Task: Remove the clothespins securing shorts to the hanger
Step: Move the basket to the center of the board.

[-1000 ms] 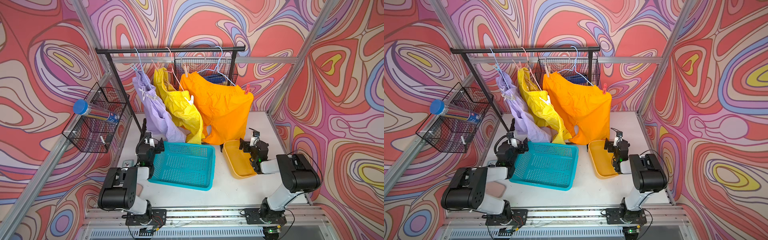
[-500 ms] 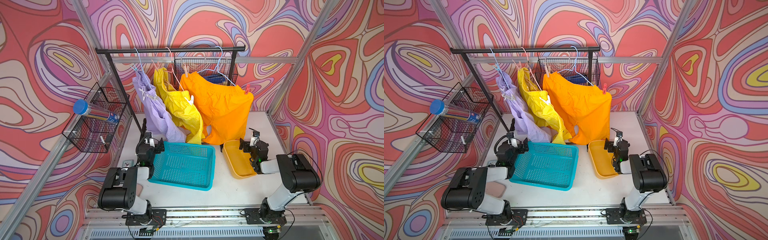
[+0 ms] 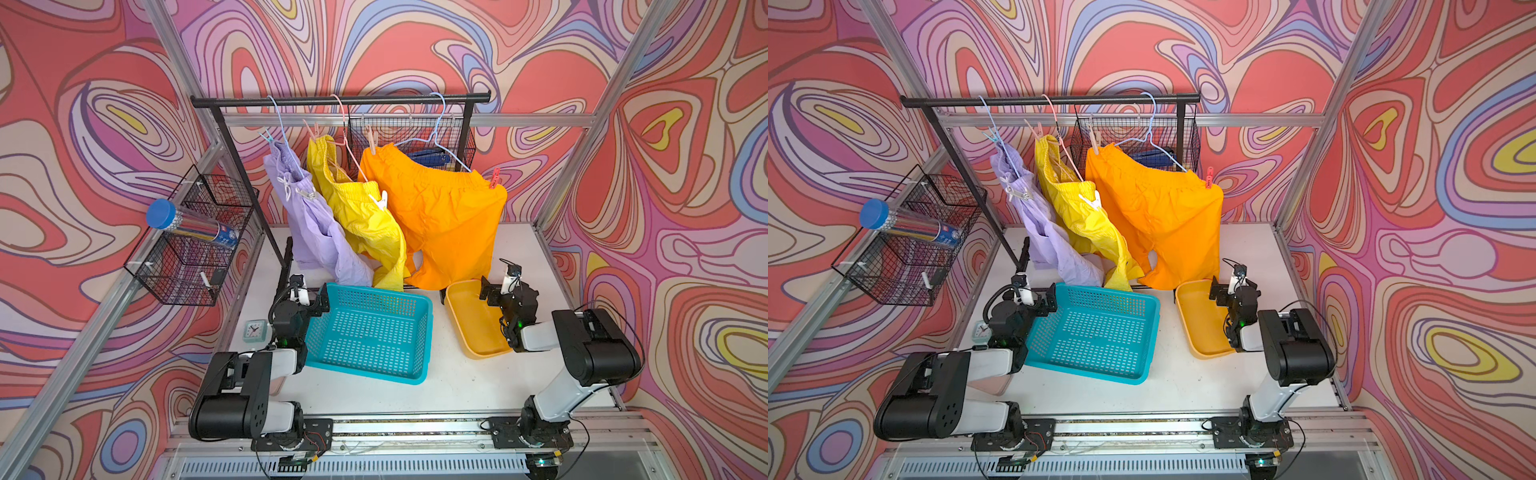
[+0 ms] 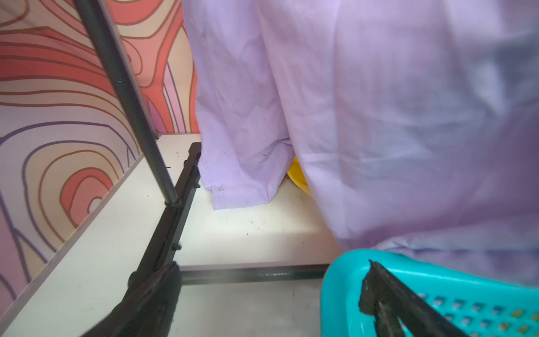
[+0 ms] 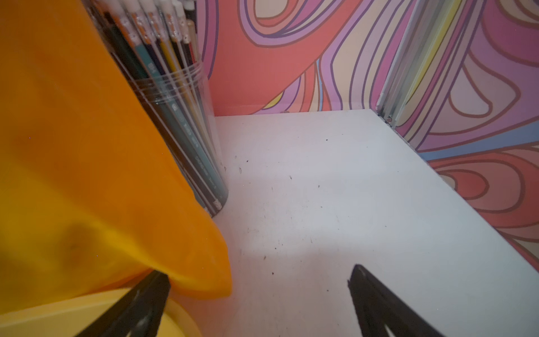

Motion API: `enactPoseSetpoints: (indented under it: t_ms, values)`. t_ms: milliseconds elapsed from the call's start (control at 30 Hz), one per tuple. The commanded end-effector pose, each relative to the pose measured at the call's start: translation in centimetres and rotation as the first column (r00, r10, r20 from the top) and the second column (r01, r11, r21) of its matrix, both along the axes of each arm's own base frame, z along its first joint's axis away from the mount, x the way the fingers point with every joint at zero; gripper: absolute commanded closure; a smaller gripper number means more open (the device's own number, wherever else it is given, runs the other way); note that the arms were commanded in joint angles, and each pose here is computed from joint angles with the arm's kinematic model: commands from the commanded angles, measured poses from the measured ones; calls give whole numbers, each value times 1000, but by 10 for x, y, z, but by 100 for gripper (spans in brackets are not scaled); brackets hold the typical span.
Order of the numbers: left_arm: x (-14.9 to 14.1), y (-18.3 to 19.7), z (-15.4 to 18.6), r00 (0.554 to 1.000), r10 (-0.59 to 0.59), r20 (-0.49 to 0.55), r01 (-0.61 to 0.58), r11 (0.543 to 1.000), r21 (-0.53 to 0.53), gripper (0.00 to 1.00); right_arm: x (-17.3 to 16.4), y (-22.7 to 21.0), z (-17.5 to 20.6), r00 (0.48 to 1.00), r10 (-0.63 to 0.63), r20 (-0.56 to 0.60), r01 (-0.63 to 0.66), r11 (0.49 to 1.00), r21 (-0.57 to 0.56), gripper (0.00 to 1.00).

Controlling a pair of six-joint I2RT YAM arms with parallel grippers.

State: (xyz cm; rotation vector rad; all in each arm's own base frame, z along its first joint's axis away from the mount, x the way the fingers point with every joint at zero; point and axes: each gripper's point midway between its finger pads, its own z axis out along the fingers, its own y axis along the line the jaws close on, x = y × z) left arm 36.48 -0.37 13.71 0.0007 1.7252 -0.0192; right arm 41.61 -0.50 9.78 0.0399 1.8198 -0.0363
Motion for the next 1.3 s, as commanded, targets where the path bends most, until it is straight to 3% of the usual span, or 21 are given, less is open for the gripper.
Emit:
enactPoseSetpoints:
  t_ms: [0, 233, 333, 467, 633, 700, 800, 867, 1000, 1167, 1267]
  values:
    - [-13, 5, -3, 1000, 26, 8, -26, 1000, 16, 0, -4, -3, 19, 998, -33, 59, 35, 999, -20, 2]
    - [-31, -2, 23, 998, 5, 68, -4, 1000, -20, 0, -8, 9, 42, 994, -81, 73, 90, 989, -119, 2]
    - [-37, -6, 35, 999, 8, 38, -6, 999, -53, 0, -9, 17, 59, 991, -102, 90, 116, 981, -157, 2]
    - [-49, -6, 55, 996, 77, 47, -74, 996, -44, 0, -9, 18, 77, 989, -135, 68, 139, 988, -68, 2]
    - [-66, 12, 70, 977, 213, 8, -206, 955, -214, 0, -11, 13, 90, 982, -188, 31, 187, 982, 9, 2]
    - [-73, 21, 70, 965, 261, -25, -260, 939, -224, 0, -13, 16, 95, 983, -180, 27, 179, 983, 35, 2]
    - [-88, 46, 67, 904, 413, -109, -428, 875, -228, 0, -12, 24, 105, 989, -148, 11, 147, 986, 75, 2]
    - [-90, 49, 69, 891, 429, -146, -452, 866, -213, 0, -12, 32, 112, 993, -118, 4, 117, 989, 95, 2]
    - [-74, 27, 76, 905, 317, -284, -374, 911, -174, 0, -14, 47, 128, 999, -47, 11, 45, 988, 151, 2]
    - [-71, 0, 37, 777, 180, -603, -288, 954, -86, 0, -20, 60, 142, 1000, 20, 16, -23, 977, 211, 3]
    - [-69, -12, 28, 734, 63, -676, -248, 952, -181, 4, -22, 70, 146, 997, 73, 13, -74, 969, 237, 4]
